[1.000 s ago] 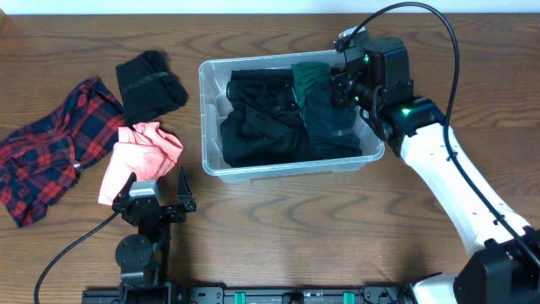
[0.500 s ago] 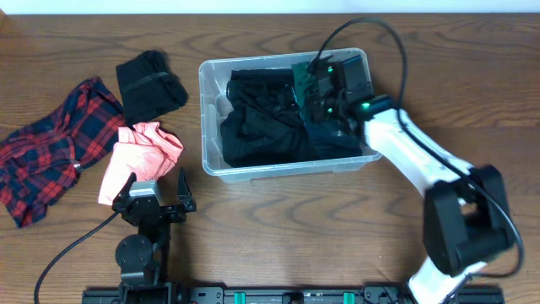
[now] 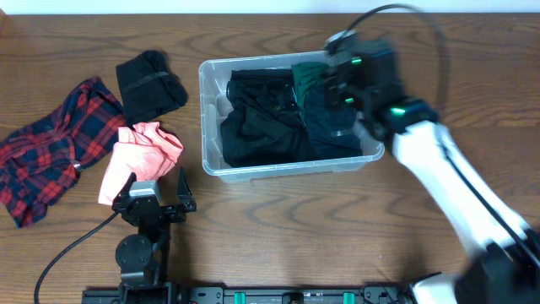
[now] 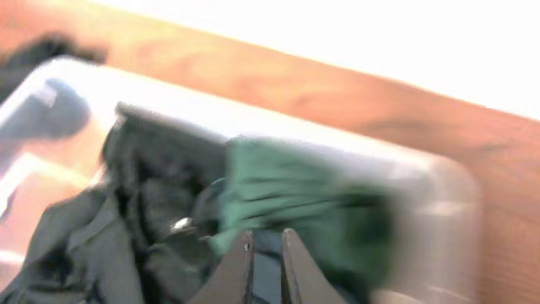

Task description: Pack container

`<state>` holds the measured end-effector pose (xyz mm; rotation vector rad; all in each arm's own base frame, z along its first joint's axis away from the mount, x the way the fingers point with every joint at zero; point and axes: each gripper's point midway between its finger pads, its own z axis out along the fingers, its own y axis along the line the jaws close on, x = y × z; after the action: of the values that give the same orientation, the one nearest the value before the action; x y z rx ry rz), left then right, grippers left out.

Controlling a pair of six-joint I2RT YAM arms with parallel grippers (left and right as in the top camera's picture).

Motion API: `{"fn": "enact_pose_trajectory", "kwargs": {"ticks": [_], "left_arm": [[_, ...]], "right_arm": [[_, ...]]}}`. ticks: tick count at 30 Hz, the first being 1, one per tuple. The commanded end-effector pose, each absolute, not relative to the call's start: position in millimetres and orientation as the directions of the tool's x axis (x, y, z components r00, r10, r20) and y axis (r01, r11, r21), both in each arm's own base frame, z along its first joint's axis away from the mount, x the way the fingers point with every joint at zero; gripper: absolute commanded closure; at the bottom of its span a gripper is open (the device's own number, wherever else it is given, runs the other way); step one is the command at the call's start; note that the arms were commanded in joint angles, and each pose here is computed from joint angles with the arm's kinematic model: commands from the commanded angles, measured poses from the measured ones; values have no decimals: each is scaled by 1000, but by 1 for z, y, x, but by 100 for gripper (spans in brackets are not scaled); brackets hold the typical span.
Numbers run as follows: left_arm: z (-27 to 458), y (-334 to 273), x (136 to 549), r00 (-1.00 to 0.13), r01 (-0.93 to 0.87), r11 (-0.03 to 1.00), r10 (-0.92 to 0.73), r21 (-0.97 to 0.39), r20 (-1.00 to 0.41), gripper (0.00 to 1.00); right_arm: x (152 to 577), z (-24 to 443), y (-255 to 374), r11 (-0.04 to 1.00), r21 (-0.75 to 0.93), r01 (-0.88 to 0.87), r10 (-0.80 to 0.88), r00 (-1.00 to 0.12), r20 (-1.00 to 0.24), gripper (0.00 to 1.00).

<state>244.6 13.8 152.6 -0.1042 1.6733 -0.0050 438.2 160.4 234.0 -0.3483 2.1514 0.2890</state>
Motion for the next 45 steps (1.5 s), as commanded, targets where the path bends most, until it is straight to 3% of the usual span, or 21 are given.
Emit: {"fn": "enact_pose_trajectory", "kwargs": {"ticks": [1,3,6,14,36,41,45], "left_arm": [[137,15,244,-148,-75,996,-68,-57,-987,2],[137,15,244,-149,-74,996,-67,-57,-987,2],[137,15,244,-148,-75,996,-68,-57,-987,2],[137,15,244,-149,-74,996,-67,-57,-987,2],[140,15,244,-135,-74,996,-66,-56,-989,2],[168,14,246,-26,-63,997,-56,-55,-998,2],[209,33,240,37,-170,985,46,39,-998,2]], "right_arm": [[438,282,76,995,-5,-96,-52,-491,-869,85],[427,289,32,1000,-20,11,-12,-505,-863,56],[409,291,-30,988,-27,155,60,-530,-846,1],[363,262,-132,913,-38,407,239,-606,-759,1],[355,250,-134,910,-33,413,266,-643,-719,1],[355,250,-134,910,-33,413,266,-643,-719,1],[355,250,-134,910,-33,413,266,-643,-719,1]]}}
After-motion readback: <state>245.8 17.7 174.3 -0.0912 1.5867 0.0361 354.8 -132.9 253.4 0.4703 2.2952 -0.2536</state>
